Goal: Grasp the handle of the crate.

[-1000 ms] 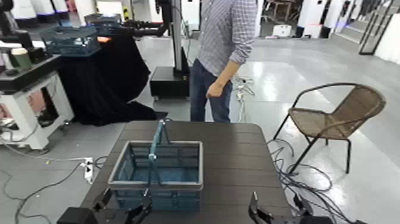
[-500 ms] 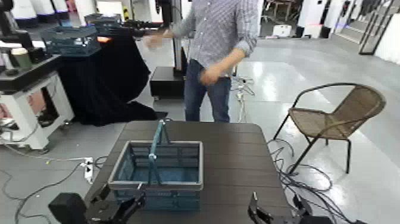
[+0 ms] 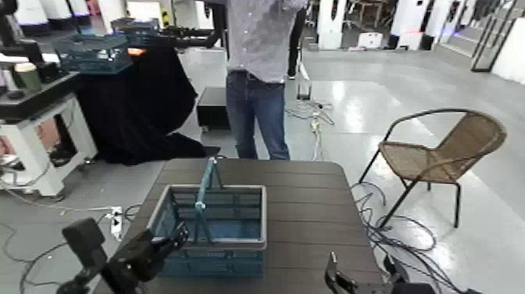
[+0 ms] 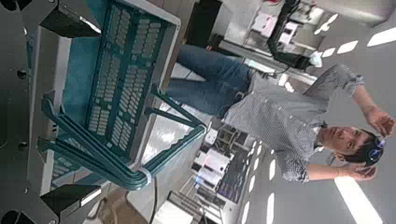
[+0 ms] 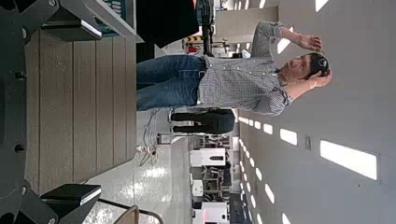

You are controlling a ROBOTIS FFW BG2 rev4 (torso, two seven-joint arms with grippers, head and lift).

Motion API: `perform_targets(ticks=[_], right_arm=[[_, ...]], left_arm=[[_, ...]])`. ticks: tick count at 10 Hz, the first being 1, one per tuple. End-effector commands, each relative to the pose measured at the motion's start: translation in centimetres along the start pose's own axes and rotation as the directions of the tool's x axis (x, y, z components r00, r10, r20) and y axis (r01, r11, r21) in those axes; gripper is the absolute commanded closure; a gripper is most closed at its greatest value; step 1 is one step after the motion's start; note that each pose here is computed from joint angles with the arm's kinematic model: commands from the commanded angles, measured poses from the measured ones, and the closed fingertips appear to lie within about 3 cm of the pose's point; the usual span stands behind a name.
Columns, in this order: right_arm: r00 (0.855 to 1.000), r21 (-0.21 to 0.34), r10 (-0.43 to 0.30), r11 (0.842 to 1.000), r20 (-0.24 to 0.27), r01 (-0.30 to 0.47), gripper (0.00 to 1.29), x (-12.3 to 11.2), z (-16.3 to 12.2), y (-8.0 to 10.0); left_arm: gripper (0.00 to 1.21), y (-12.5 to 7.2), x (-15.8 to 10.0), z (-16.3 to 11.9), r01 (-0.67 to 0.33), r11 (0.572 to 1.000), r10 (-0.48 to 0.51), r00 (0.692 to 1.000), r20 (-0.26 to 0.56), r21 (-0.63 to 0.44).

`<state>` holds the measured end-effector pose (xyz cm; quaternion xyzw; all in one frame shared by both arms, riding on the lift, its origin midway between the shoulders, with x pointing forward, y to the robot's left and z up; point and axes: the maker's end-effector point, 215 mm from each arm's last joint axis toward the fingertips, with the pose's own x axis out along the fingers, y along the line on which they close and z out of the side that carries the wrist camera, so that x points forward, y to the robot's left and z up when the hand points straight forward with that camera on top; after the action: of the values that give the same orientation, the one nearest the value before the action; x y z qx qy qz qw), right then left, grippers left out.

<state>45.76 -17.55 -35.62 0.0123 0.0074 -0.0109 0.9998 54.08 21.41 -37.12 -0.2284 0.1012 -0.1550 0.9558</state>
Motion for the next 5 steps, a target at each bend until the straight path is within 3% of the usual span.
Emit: perform_targets(ticks=[1, 5], right_arm=[[1.0, 0.0, 0.004, 1.0, -0.003, -0.004, 0.15, 0.0, -0.1, 0.2], [1.0, 0.0, 0.006, 1.0, -0.001, -0.006, 0.15, 0.2, 0.1, 0.2]], left_arm=[[0.11, 0.1, 1.7, 2.2, 0.062, 0.998, -0.064, 0.997, -0.047, -0.032], [0.11, 0.6, 3.4, 2.9, 0.143, 0.973, -0.172, 0.972, -0.159, -0.179]])
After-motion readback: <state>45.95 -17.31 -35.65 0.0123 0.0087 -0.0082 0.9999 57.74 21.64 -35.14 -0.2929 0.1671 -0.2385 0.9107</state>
